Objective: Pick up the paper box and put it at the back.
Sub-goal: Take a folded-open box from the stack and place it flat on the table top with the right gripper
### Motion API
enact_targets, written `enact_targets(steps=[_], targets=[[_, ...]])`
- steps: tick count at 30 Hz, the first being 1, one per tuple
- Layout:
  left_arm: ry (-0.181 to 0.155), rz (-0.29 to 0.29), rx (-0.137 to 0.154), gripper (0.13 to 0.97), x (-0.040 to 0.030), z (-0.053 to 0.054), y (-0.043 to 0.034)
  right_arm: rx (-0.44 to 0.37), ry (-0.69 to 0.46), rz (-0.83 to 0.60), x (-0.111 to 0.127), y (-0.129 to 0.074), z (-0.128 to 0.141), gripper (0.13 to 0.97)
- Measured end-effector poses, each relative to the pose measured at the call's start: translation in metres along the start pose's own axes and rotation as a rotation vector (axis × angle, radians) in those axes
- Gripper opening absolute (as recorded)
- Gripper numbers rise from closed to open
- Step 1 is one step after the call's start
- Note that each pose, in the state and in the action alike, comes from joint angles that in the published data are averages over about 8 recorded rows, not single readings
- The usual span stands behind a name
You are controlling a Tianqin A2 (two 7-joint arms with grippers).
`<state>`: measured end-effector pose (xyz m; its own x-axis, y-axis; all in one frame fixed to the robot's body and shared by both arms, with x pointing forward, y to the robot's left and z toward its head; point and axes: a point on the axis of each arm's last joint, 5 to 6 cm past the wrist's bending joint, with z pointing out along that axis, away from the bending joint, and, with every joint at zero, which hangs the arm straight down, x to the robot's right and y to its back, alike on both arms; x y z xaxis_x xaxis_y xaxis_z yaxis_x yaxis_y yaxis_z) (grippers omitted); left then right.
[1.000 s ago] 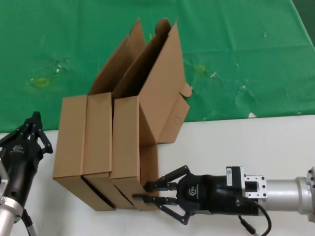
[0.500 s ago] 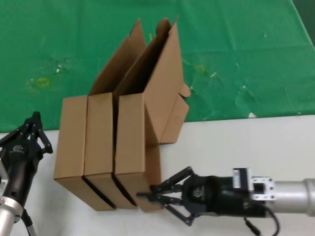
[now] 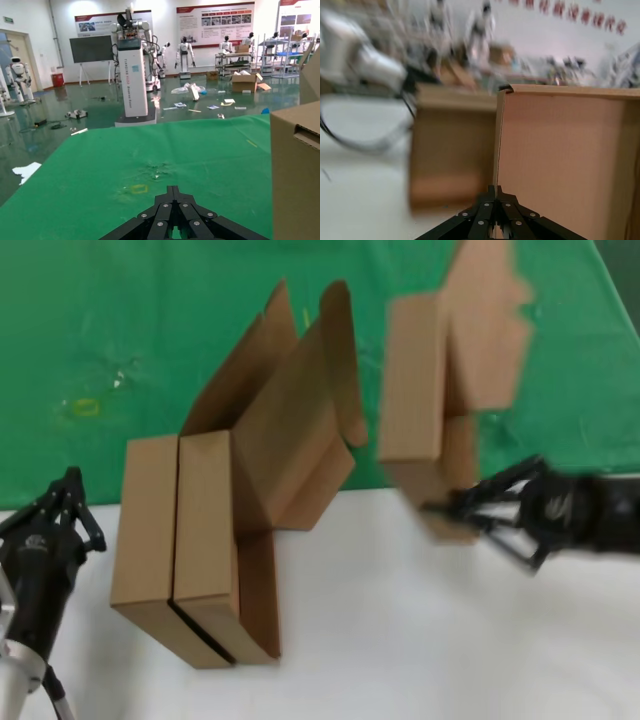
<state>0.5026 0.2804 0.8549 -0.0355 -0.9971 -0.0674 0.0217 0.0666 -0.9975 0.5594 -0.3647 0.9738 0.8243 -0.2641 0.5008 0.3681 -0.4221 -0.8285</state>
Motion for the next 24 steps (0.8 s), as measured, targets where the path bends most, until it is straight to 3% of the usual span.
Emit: enact_targets(steps=[4, 9, 17, 24], targets=[[0.0, 0.0, 0.0, 0.144, 0.0, 0.0, 0.0, -0.179, 0.06, -0.077, 0.036, -0.013, -0.013, 0.149], [0.0, 0.0, 0.0, 0.144, 0.0, 0.0, 0.0, -0.411, 0.114, -0.186, 0.077, -0.027, -0.005, 0.149], [0.0, 0.0, 0.0, 0.144, 0.0, 0.0, 0.0, -0.753, 0.092, -0.347, 0.136, -0.038, 0.044, 0.149], [0.0, 0.0, 0.0, 0.144, 0.0, 0.0, 0.0, -1.05, 0.083, -0.4, 0.176, -0.043, 0.083, 0.149]])
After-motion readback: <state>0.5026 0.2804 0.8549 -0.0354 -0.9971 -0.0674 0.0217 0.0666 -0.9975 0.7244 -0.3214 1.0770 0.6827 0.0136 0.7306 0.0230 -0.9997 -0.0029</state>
